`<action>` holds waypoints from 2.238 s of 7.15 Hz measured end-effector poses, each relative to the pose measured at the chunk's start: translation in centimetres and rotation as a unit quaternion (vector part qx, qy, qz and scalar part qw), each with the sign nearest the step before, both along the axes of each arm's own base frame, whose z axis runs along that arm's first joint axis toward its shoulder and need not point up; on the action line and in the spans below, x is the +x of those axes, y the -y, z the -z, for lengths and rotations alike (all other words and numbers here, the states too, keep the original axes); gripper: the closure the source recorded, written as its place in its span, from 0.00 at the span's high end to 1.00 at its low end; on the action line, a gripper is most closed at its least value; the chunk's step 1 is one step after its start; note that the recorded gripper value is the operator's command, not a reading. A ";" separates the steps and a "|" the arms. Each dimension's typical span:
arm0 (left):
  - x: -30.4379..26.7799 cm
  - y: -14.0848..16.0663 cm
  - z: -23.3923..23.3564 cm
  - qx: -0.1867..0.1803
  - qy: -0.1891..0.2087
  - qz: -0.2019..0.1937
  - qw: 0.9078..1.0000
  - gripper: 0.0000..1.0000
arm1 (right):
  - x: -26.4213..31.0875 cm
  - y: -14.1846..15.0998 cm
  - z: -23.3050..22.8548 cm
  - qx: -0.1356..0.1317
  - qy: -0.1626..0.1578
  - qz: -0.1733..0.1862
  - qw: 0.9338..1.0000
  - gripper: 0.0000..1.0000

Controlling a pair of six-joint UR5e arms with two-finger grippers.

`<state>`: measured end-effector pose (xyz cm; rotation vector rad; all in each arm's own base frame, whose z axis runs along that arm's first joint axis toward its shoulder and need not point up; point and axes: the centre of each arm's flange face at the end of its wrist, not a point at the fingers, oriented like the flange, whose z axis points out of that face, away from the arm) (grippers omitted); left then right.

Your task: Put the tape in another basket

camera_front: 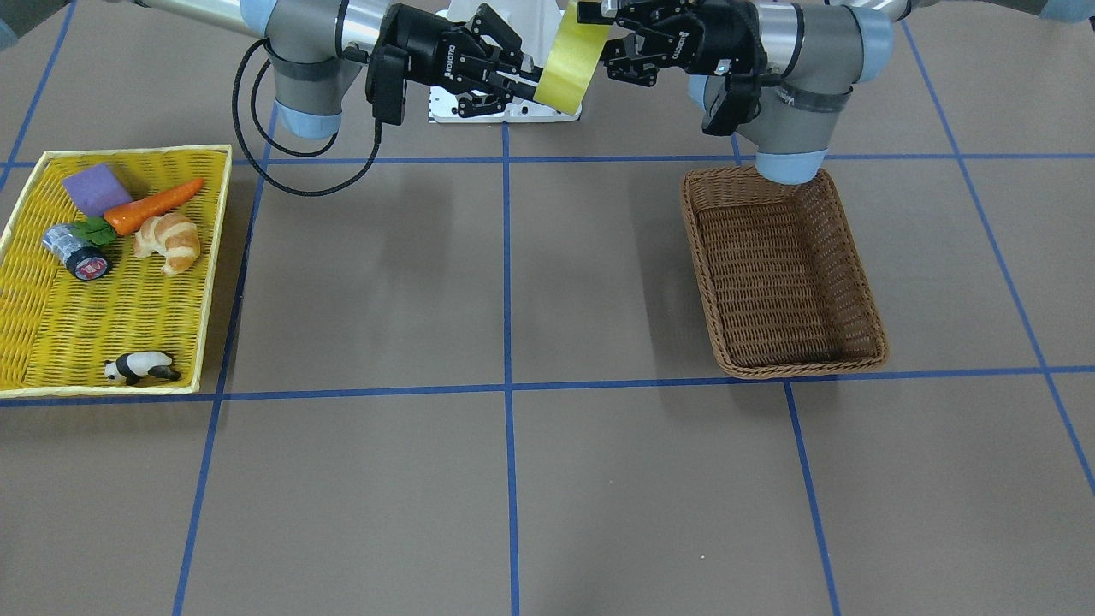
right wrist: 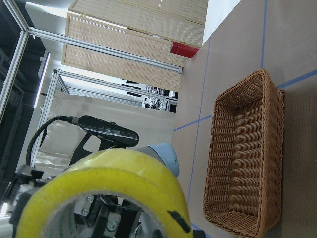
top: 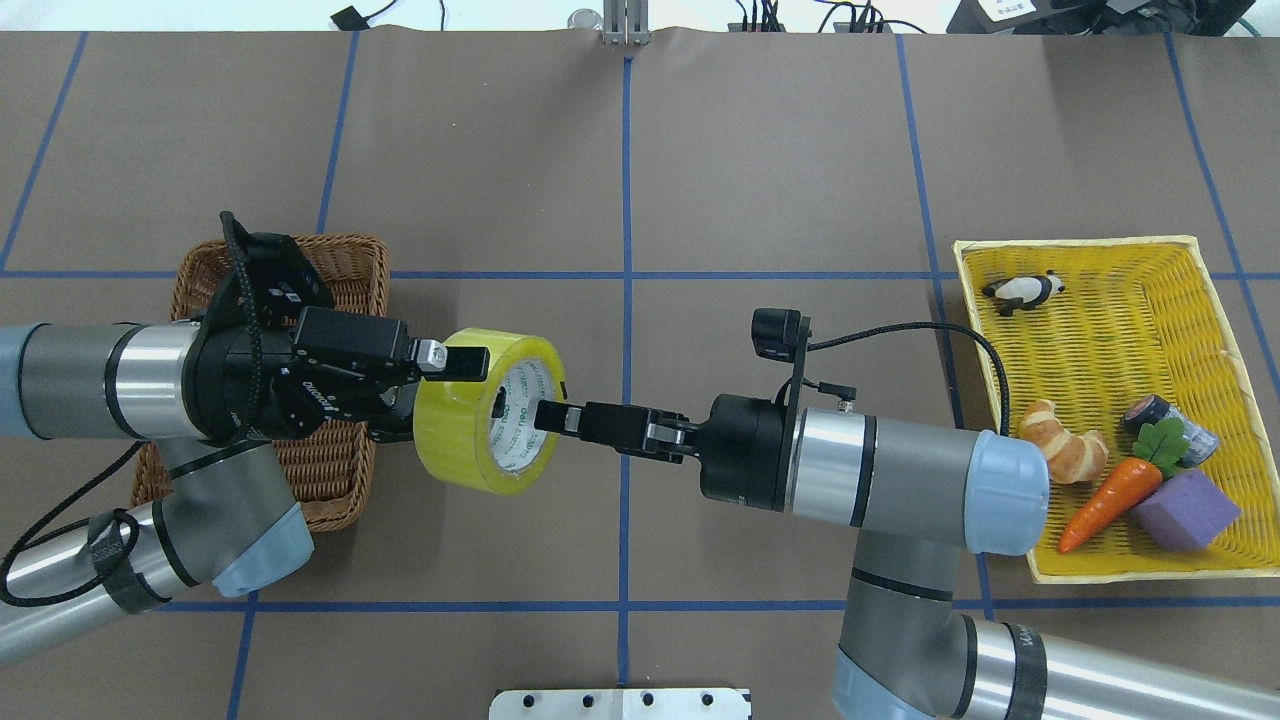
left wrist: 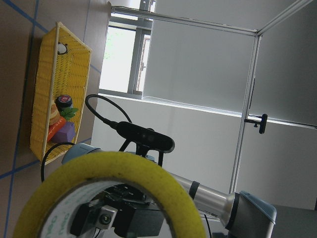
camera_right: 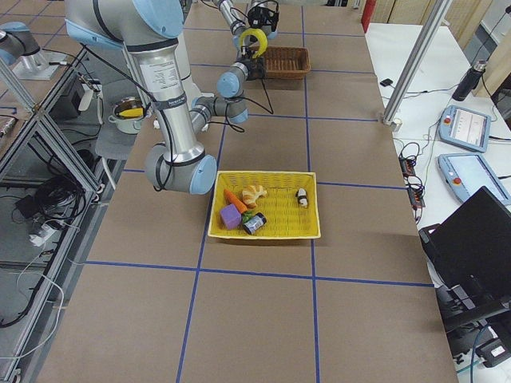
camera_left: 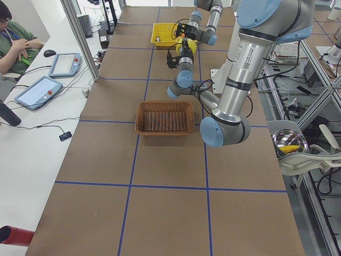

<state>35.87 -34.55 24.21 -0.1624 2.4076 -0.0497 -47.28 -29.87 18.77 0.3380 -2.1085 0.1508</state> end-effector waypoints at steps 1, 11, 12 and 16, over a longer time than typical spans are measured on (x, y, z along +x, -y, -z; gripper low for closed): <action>0.0 0.0 0.0 0.000 0.000 0.000 1.000 0.25 | 0.0 0.0 0.0 0.000 0.000 0.000 1.000 0.54; -2.0 2.3 -1.1 -0.014 0.048 0.020 0.999 0.00 | 5.3 6.3 -7.2 0.012 -0.051 -0.053 0.997 0.99; -3.2 4.4 -0.7 -0.028 0.082 0.040 0.995 0.00 | 7.2 9.6 -9.0 0.025 -0.089 -0.072 0.993 0.99; -9.1 12.9 -2.2 -0.018 0.280 0.111 0.953 0.00 | 16.1 22.3 -14.1 0.072 -0.339 -0.177 0.921 0.97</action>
